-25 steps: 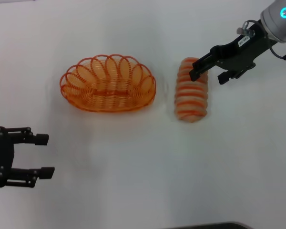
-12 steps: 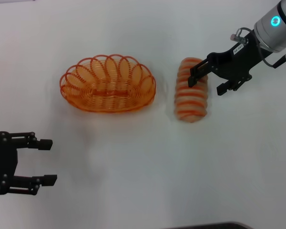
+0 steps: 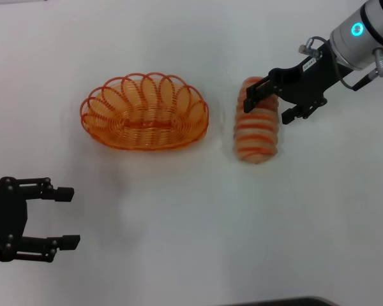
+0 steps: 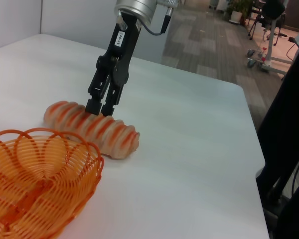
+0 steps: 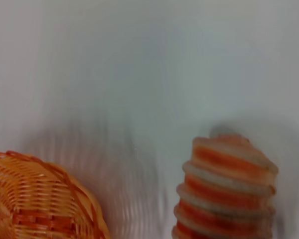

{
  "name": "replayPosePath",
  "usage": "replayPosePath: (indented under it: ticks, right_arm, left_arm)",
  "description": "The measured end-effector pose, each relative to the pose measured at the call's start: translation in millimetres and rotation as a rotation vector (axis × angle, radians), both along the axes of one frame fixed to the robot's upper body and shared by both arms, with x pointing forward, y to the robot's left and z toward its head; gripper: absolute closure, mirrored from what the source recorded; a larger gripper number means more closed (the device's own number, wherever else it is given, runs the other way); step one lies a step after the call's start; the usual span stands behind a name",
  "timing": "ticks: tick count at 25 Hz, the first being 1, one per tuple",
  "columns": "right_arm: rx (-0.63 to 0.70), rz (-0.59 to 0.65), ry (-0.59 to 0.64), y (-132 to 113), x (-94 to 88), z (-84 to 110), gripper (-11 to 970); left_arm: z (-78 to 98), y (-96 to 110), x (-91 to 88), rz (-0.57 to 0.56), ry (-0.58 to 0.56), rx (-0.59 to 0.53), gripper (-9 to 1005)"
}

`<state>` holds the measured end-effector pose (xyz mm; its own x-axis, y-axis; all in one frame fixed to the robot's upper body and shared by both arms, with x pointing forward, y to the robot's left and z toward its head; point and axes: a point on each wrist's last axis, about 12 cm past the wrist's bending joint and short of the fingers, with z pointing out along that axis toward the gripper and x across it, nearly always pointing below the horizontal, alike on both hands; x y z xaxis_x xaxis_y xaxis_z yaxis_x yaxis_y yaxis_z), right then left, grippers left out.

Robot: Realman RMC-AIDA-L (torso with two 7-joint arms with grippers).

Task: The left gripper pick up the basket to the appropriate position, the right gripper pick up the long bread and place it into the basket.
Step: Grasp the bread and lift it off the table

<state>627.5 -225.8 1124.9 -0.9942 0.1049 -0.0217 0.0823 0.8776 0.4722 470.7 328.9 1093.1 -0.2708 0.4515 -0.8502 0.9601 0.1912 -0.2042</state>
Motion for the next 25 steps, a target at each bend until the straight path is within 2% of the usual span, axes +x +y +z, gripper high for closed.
replayPosePath:
  ticks: [16, 25]
  right_arm:
    - [-0.001, 0.011, -0.026, 18, 5.8, -7.1, 35]
    - [-0.004, 0.005, -0.022, 20, 4.8, -12.3, 99]
  left_arm:
    - [-1.8, -3, -0.1, -0.005, -0.006, -0.002, 199]
    - [-2.8, -4, -1.5, -0.012, 0.002, -0.005, 200]
